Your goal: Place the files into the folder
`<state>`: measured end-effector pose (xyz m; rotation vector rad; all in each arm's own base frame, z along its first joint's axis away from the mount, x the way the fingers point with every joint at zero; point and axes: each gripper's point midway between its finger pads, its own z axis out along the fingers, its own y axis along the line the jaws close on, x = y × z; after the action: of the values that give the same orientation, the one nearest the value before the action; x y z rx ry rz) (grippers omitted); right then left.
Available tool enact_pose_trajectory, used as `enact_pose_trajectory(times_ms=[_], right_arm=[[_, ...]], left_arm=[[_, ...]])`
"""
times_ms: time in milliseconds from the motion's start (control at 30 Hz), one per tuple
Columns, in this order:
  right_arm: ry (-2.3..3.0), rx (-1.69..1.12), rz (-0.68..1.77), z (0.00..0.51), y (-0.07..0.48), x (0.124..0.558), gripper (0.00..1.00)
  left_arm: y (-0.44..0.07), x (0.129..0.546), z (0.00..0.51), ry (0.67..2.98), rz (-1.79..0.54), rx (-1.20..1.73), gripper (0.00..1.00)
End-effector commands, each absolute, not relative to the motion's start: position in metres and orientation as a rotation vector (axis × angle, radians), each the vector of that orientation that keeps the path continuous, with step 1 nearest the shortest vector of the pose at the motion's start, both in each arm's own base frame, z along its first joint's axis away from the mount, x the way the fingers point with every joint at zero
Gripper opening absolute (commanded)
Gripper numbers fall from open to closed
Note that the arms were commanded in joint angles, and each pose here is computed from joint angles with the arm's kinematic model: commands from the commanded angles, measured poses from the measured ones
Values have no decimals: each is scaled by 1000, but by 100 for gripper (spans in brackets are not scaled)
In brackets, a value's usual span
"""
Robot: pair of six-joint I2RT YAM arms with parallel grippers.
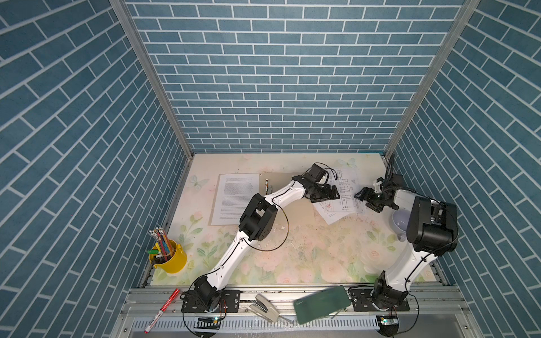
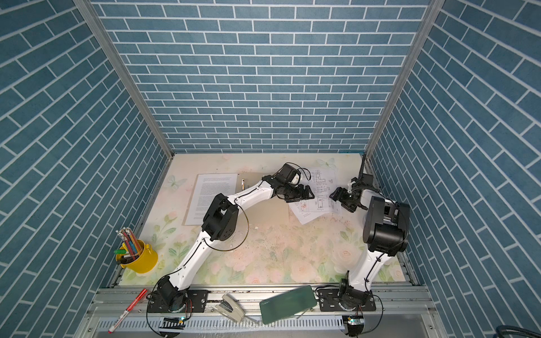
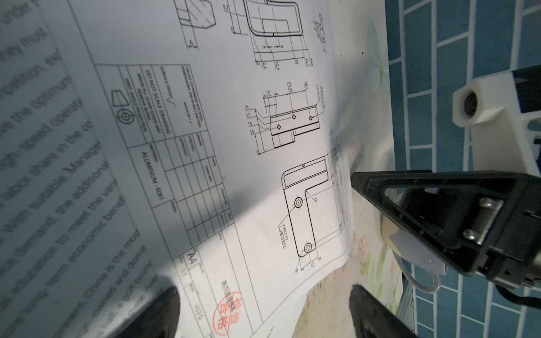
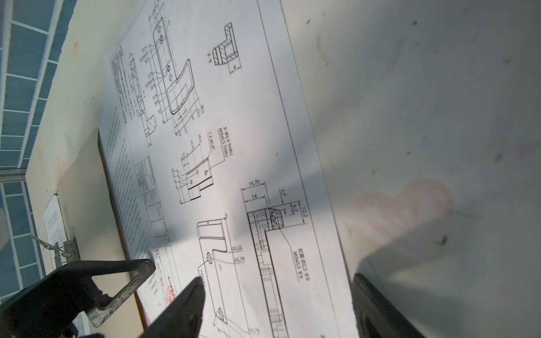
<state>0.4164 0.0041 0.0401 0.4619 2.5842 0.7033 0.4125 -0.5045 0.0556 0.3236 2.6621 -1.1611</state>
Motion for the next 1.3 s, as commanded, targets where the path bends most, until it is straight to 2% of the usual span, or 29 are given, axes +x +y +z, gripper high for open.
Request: enact_pose_trajectory(times_ms=[0, 633, 1267], right_arm=[[2677, 525, 758, 18, 15, 388, 78], [2601, 585, 985, 30, 40, 384, 78], [2570, 583, 1007, 52, 42, 385, 78]], left_arm=[[-505, 403, 28, 2735, -1148, 303, 92], [-507, 404, 22, 2715, -1197, 306, 92], [-499, 401, 21, 2675, -1197, 358, 92]])
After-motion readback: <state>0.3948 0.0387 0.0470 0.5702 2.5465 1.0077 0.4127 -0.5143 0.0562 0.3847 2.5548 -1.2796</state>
